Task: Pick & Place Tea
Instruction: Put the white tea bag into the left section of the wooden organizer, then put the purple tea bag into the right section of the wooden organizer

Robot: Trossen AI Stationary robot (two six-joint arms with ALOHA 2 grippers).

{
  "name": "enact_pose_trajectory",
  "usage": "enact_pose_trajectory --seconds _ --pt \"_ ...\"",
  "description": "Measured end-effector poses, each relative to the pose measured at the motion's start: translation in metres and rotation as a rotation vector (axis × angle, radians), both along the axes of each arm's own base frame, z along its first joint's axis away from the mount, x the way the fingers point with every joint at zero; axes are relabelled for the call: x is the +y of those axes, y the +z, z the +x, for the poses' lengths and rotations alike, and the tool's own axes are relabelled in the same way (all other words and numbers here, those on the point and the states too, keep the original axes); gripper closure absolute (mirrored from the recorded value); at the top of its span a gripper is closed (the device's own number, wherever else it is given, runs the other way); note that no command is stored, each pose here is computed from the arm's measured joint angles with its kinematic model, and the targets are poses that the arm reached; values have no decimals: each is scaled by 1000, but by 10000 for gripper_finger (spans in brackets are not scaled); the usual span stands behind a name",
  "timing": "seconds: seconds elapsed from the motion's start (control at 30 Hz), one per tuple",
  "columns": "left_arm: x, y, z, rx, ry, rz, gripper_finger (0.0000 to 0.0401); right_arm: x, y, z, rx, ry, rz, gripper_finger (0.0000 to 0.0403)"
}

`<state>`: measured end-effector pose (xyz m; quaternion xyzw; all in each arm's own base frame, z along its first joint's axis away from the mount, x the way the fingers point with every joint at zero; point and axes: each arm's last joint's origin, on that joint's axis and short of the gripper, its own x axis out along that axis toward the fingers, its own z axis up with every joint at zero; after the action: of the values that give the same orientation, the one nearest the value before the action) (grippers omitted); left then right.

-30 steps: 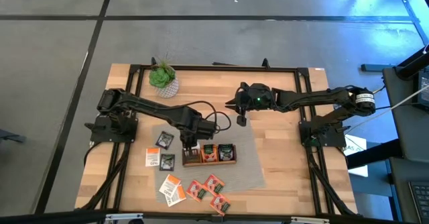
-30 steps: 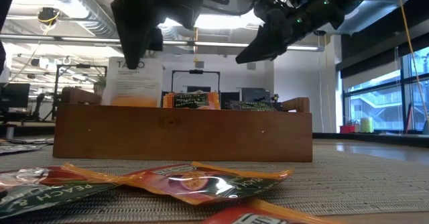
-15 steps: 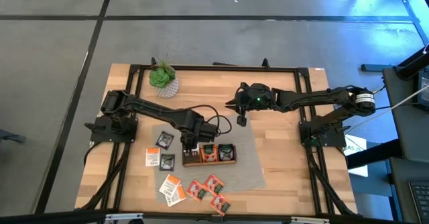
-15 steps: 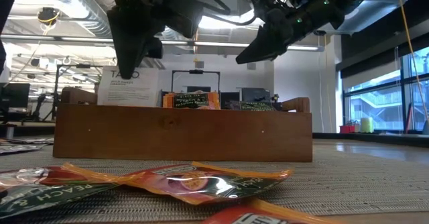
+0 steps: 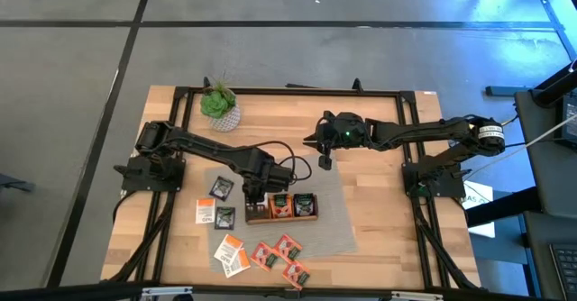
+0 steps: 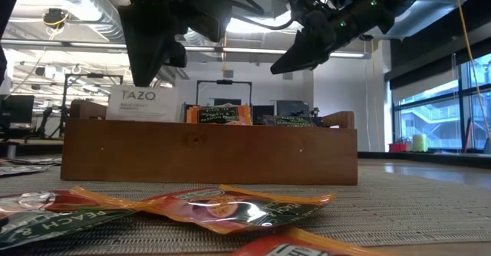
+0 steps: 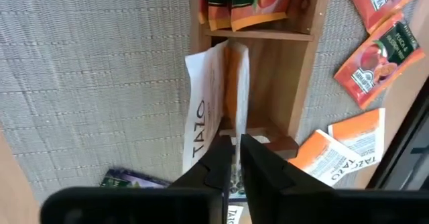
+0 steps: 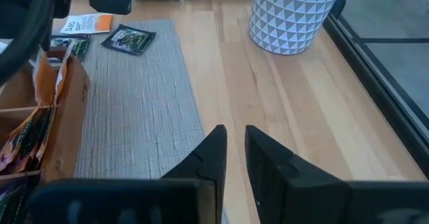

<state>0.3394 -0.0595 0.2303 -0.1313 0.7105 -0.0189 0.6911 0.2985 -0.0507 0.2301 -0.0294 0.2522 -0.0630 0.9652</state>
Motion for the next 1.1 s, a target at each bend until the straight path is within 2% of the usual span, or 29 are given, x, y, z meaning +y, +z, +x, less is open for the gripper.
enact_pose_trajectory --seconds 0.3,0.43,0.57,0.7,0.9,1.0,1.1 --pt "2 1 -3 26 4 12 332 0 0 0 0 0 1 344" --pt "5 17 -12 45 40 38 327 0 -1 0 6 0 2 344" --pt "6 37 -28 -43 34 169 328 1 -5 -3 58 -2 13 344" --pt "8 52 -56 -159 93 297 327 1 -7 -4 75 -13 34 344" --pt "20 48 -99 -405 258 223 322 1 -7 -4 77 -14 38 344" --pt "21 34 -118 -456 303 172 324 1 -7 -4 82 -19 46 344" --pt "20 16 -133 -437 348 142 323 1 -7 -4 80 -25 56 344"
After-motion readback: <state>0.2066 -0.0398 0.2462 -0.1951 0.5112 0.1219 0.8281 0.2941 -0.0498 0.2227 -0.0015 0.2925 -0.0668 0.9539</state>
